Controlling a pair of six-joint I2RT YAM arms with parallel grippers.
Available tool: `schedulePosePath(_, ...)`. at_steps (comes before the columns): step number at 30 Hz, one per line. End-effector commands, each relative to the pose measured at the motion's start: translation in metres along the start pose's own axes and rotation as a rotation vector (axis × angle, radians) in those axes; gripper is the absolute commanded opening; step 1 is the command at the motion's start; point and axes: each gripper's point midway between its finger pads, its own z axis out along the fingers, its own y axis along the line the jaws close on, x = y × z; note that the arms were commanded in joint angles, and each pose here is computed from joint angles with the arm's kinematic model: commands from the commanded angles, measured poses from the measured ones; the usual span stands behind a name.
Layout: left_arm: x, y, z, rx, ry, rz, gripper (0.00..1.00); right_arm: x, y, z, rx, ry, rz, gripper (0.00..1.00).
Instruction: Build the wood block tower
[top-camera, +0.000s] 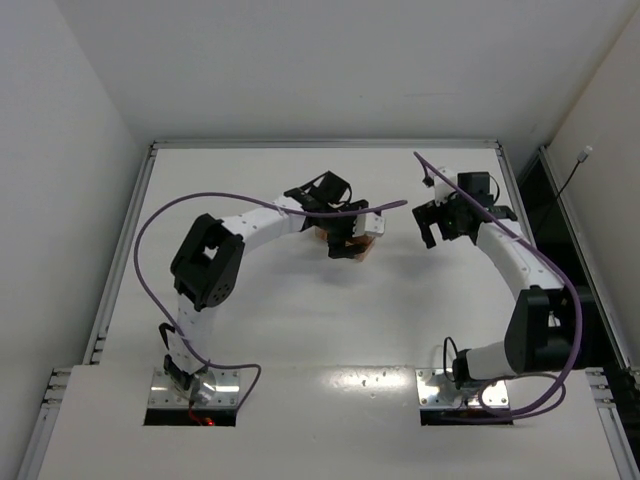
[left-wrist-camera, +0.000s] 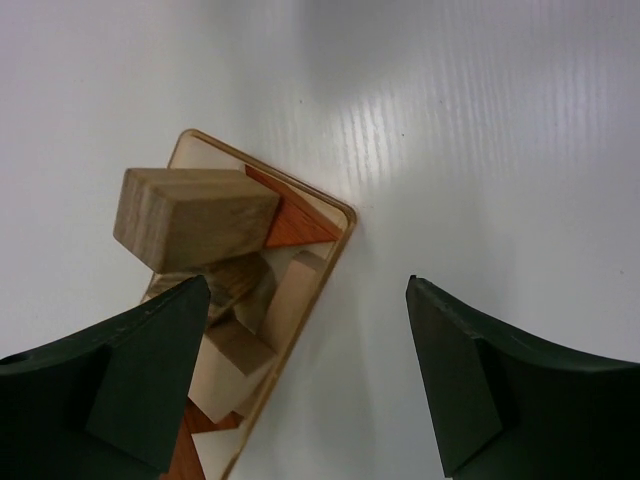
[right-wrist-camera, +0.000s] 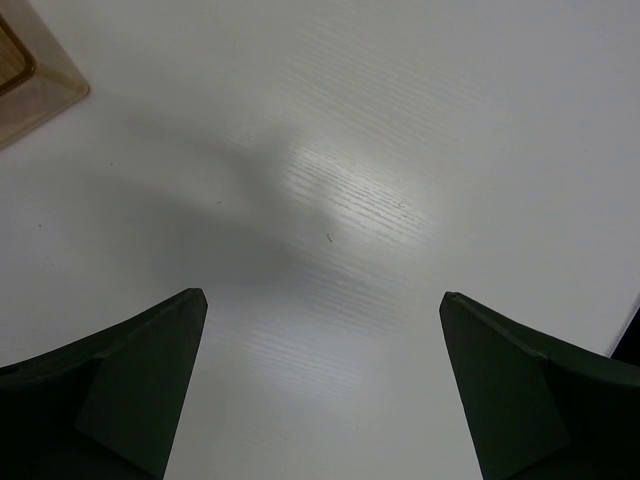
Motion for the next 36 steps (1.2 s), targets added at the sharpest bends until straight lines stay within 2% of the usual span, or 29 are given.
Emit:
schedulePosePath(1, -0.016, 0.018, 0.004, 0.000, -0.084, 0.059, 0.76, -0.020, -0.009, -0.005, 0.009, -0.047, 0.016, 1.00)
schedulePosePath(13, -0.003, 0.001, 0.016, 0.072, -0.080, 0.041, 0.70, -0.015, -0.006, 0.004, -0.016, -0.011, 0.022, 1.00)
schedulePosePath(20, -0.009, -0.013, -0.003, 0.070, -0.095, 0.049, 0.69, -0.018, -0.007, 0.001, -0.012, -0.021, 0.020, 1.00)
schedulePosePath(26, 0.004, -0.021, 0.003, 0.067, -0.051, 0.044, 0.68, -0.022, -0.008, -0.004, -0.005, -0.039, 0.018, 1.00)
schedulePosePath(29, 0.012, -0.015, 0.011, 0.057, -0.030, 0.041, 0.61, -0.022, -0.008, -0.004, -0.005, -0.039, 0.018, 1.00)
schedulePosePath(31, 0.009, -0.007, 0.014, 0.042, -0.028, 0.019, 0.51, -0.022, -0.008, -0.004, -0.005, -0.039, 0.018, 1.00)
schedulePosePath(36, 0.018, 0.000, 0.025, 0.035, 0.006, -0.010, 0.40, -0.018, -0.007, 0.001, -0.012, -0.022, 0.020, 1.00)
